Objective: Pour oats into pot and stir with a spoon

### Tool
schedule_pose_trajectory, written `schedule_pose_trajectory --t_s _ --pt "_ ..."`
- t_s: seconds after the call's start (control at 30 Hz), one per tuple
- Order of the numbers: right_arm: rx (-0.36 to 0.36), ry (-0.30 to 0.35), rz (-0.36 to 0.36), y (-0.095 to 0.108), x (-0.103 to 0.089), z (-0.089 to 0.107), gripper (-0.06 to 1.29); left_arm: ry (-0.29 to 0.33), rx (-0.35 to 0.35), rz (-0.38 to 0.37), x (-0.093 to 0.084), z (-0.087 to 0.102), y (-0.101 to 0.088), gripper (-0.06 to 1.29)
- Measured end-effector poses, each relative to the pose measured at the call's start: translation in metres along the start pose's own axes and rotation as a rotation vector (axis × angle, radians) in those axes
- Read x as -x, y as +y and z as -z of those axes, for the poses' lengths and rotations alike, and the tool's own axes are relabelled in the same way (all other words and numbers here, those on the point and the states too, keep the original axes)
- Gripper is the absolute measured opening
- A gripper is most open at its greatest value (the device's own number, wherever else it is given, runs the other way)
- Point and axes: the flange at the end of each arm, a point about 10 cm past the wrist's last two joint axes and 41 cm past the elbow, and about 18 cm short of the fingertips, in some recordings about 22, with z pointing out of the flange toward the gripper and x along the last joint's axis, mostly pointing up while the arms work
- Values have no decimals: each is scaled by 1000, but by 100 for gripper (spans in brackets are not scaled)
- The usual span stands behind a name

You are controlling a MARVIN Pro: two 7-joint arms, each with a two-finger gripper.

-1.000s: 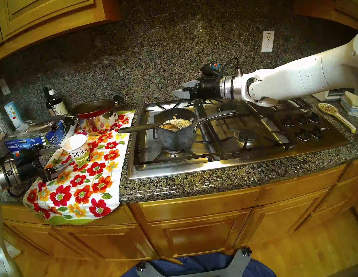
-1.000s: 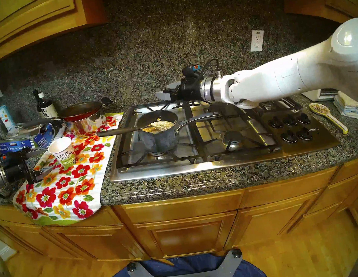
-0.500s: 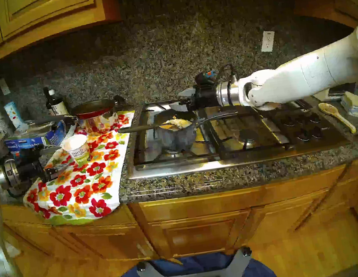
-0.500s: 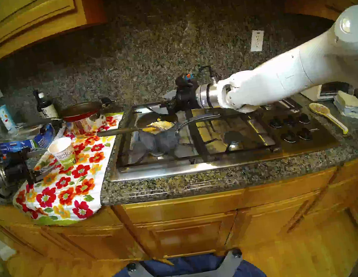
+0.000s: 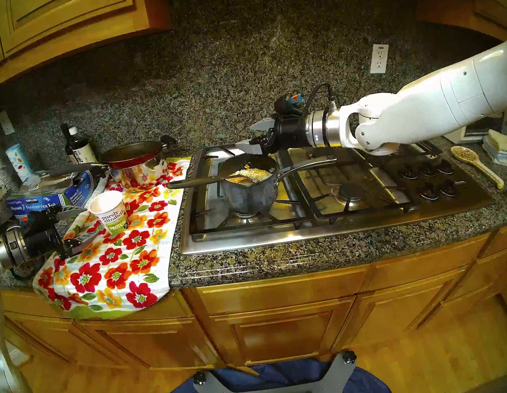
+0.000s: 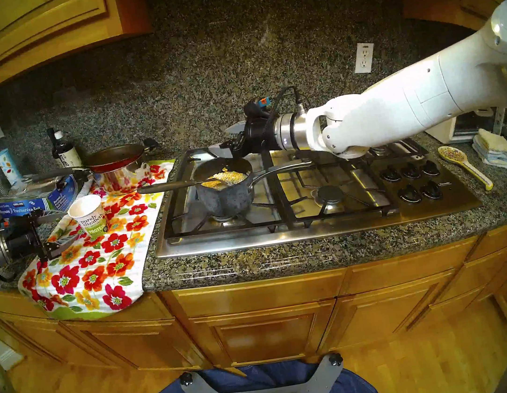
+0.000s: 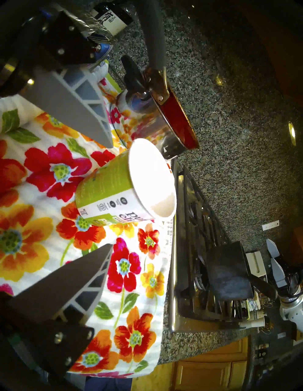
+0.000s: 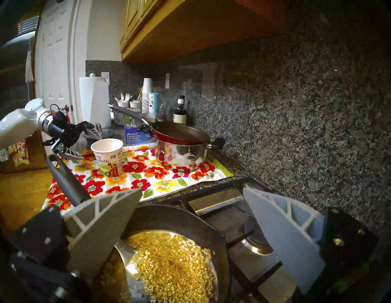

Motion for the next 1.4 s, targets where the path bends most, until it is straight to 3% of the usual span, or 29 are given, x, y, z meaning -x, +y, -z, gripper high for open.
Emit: schedule_pose_trajectory --t_s 0.57,1.13,1.4 --pt "36 -67 128 -33 -3 14 124 1 2 -1 0 0 0 121" --pt "36 -66 211 -76 -26 20 124 3 3 -1 -1 0 0 121" --pt "43 -127 276 -94 -27 20 124 4 5 -2 -1 0 0 121"
